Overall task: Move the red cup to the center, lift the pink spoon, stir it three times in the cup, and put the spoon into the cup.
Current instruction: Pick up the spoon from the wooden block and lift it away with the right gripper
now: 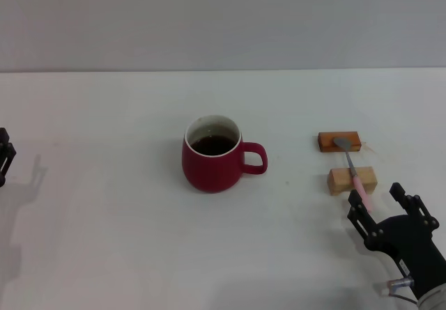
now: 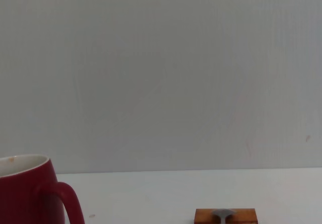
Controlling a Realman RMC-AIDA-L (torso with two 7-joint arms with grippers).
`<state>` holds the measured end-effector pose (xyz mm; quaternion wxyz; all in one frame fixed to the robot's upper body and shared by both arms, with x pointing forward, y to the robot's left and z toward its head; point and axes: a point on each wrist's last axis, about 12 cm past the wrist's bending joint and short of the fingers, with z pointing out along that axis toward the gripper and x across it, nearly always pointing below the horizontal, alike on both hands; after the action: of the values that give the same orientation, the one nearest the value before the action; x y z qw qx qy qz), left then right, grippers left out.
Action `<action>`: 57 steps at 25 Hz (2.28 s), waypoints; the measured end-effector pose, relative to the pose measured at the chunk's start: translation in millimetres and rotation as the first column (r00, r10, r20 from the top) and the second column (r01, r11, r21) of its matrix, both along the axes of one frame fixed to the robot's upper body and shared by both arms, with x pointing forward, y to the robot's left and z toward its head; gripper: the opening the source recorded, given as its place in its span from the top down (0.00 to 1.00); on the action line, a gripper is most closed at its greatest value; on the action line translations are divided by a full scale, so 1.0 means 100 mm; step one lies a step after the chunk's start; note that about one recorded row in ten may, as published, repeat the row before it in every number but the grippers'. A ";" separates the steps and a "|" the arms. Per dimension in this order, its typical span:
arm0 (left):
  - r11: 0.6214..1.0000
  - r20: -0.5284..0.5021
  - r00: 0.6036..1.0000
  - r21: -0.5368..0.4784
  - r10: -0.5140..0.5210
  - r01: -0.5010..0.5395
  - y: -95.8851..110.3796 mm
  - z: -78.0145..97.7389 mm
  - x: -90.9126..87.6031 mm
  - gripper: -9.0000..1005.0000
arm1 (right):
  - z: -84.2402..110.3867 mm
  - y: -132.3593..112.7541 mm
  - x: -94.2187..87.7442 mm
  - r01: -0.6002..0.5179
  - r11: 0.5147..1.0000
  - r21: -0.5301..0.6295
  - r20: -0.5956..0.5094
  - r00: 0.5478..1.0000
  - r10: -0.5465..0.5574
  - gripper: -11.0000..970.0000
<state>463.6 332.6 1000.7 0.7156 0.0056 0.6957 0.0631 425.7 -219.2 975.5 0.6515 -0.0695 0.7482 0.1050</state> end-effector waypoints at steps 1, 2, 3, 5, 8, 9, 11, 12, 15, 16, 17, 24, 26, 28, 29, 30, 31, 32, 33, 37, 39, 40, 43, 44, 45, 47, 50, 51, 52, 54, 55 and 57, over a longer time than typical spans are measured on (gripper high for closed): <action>1.000 0.001 1.000 0.000 -0.001 0.001 0.00 0.00 0.01 0.16 | 0.00 0.00 0.01 0.001 1.000 0.000 -0.001 1.000 -0.001 0.24; 1.000 0.001 1.000 0.000 -0.001 0.001 0.00 0.00 0.01 0.16 | 0.00 0.00 0.01 0.001 1.000 0.000 -0.001 1.000 -0.001 0.24; 1.000 0.003 1.000 0.000 -0.003 0.003 -0.01 0.01 0.01 0.16 | 0.00 0.00 0.01 0.001 1.000 0.000 -0.001 1.000 -0.001 0.24; 1.000 0.003 1.000 0.000 -0.003 0.003 -0.01 0.01 0.02 0.16 | 0.00 0.00 0.01 0.000 1.000 -0.001 -0.001 1.000 0.000 0.24; 1.000 0.004 1.000 0.000 -0.004 0.004 -0.01 0.01 0.02 0.16 | 0.00 0.00 0.01 -0.002 1.000 -0.002 -0.002 1.000 0.002 0.24; 1.000 0.005 1.000 0.000 -0.005 0.005 -0.01 0.01 0.02 0.16 | 0.00 0.00 0.01 -0.003 1.000 -0.002 -0.002 1.000 0.003 0.24; 1.000 0.006 1.000 0.000 -0.006 0.006 -0.01 0.01 0.03 0.16 | 0.00 0.00 0.01 -0.004 1.000 -0.002 -0.003 1.000 0.004 0.24; 1.000 0.007 1.000 0.000 -0.006 0.006 -0.02 0.02 0.03 0.16 | 0.00 0.00 0.01 -0.004 1.000 -0.002 -0.003 1.000 0.004 0.24; 1.000 0.008 1.000 0.000 -0.008 0.008 -0.02 0.02 0.04 0.16 | 0.00 0.01 0.02 -0.006 1.000 -0.002 -0.002 1.000 0.006 0.24; 1.000 0.008 1.000 0.000 -0.008 0.008 -0.02 0.02 0.04 0.16 | 0.00 0.01 0.02 -0.006 1.000 -0.003 -0.002 1.000 0.006 0.24; 1.000 0.008 1.000 0.000 -0.008 0.008 -0.02 0.02 0.04 0.16 | 0.00 0.01 0.03 -0.006 1.000 -0.003 -0.002 1.000 0.006 0.24; 1.000 0.009 1.000 0.000 -0.008 0.008 -0.02 0.02 0.04 0.16 | -0.02 0.02 0.04 -0.006 1.000 -0.006 -0.025 1.000 0.006 0.24; 1.000 0.009 1.000 0.000 -0.008 0.008 -0.02 0.02 0.04 0.16 | -0.02 0.02 0.05 -0.013 1.000 -0.008 -0.027 1.000 0.013 0.24; 1.000 0.010 1.000 0.000 -0.008 0.008 -0.02 0.02 0.04 0.16 | -0.02 0.03 0.05 -0.016 1.000 -0.009 -0.028 0.999 0.016 0.27; 1.000 0.010 1.000 0.000 -0.008 0.008 -0.02 0.02 0.04 0.16 | -0.02 0.03 0.05 -0.021 1.000 -0.010 -0.027 0.999 0.020 0.29; 1.000 0.010 1.000 0.000 -0.008 0.008 -0.02 0.02 0.04 0.16 | -0.02 0.03 0.05 -0.021 1.000 -0.010 -0.027 0.999 0.020 0.31; 1.000 0.010 1.000 0.000 -0.009 0.009 -0.02 0.02 0.04 0.16 | -0.02 0.04 0.05 -0.022 1.000 -0.010 -0.028 0.999 0.022 0.33; 1.000 0.010 1.000 0.001 -0.010 0.010 -0.02 0.02 0.04 0.16 | -0.02 0.04 0.05 -0.023 1.000 -0.009 -0.028 0.999 0.023 0.35; 1.000 0.010 1.000 0.001 -0.010 0.010 -0.02 0.02 0.04 0.16 | -0.02 0.04 0.05 -0.024 1.000 -0.009 -0.028 0.999 0.024 0.44; 1.000 0.011 1.000 0.001 -0.011 0.011 -0.02 0.02 0.04 0.16 | -0.02 0.04 0.05 -0.025 1.000 -0.008 -0.028 0.999 0.025 0.55; 1.000 0.011 1.000 0.002 -0.012 0.012 -0.02 0.02 0.04 0.16 | -0.02 0.04 0.05 -0.025 1.000 -0.009 -0.028 0.999 0.025 0.56; 1.000 0.011 1.000 0.002 -0.012 0.012 -0.02 0.02 0.04 0.16 | -0.02 0.04 0.05 -0.025 1.000 -0.009 -0.028 0.999 0.025 0.57; 1.000 0.019 1.000 0.002 -0.010 0.010 -0.02 0.03 0.03 0.16 | -0.02 0.04 0.05 -0.025 1.000 -0.010 -0.029 0.999 0.025 0.58; 1.000 0.025 1.000 0.003 -0.009 0.009 -0.02 0.03 0.02 0.16 | -0.02 0.04 0.05 -0.026 1.000 -0.010 -0.031 0.999 0.025 0.59; 1.000 0.025 1.000 0.003 -0.009 0.009 -0.02 0.03 0.02 0.16 | -0.02 0.04 0.05 -0.026 1.000 -0.010 -0.031 0.999 0.025 0.59; 1.000 0.028 1.000 0.003 -0.009 0.009 -0.02 0.04 0.02 0.16 | -0.03 0.04 0.05 -0.028 1.000 -0.011 -0.032 0.999 0.027 0.60; 1.000 0.029 1.000 0.003 -0.009 0.009 -0.01 0.04 0.02 0.16 | -0.03 0.04 0.05 -0.029 1.000 -0.012 -0.037 0.999 0.028 0.61; 1.000 0.030 1.000 0.003 -0.009 0.009 -0.01 0.04 0.02 0.16 | -0.03 0.04 0.05 -0.029 1.000 -0.012 -0.037 0.999 0.028 0.61; 1.000 0.029 1.000 0.004 -0.009 0.009 -0.01 0.04 0.02 0.16 | -0.03 0.04 0.05 -0.029 0.999 -0.013 -0.038 0.999 0.028 0.61; 1.000 0.030 1.000 0.004 -0.009 0.009 -0.01 0.04 0.02 0.16 | -0.03 0.04 0.05 -0.029 0.999 -0.013 -0.038 0.999 0.028 0.62; 1.000 0.030 1.000 0.004 -0.009 0.009 -0.01 0.04 0.02 0.16 | -0.03 0.04 0.05 -0.029 0.999 -0.013 -0.038 0.999 0.028 0.62; 1.000 0.032 0.999 0.004 -0.009 0.009 -0.01 0.04 0.01 0.16 | -0.03 0.04 0.05 -0.029 0.999 -0.013 -0.038 0.999 0.028 0.62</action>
<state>465.0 331.2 1004.7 0.7268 0.0092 0.6840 0.0612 430.6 -215.4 972.1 0.6350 -0.0827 0.7601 0.1104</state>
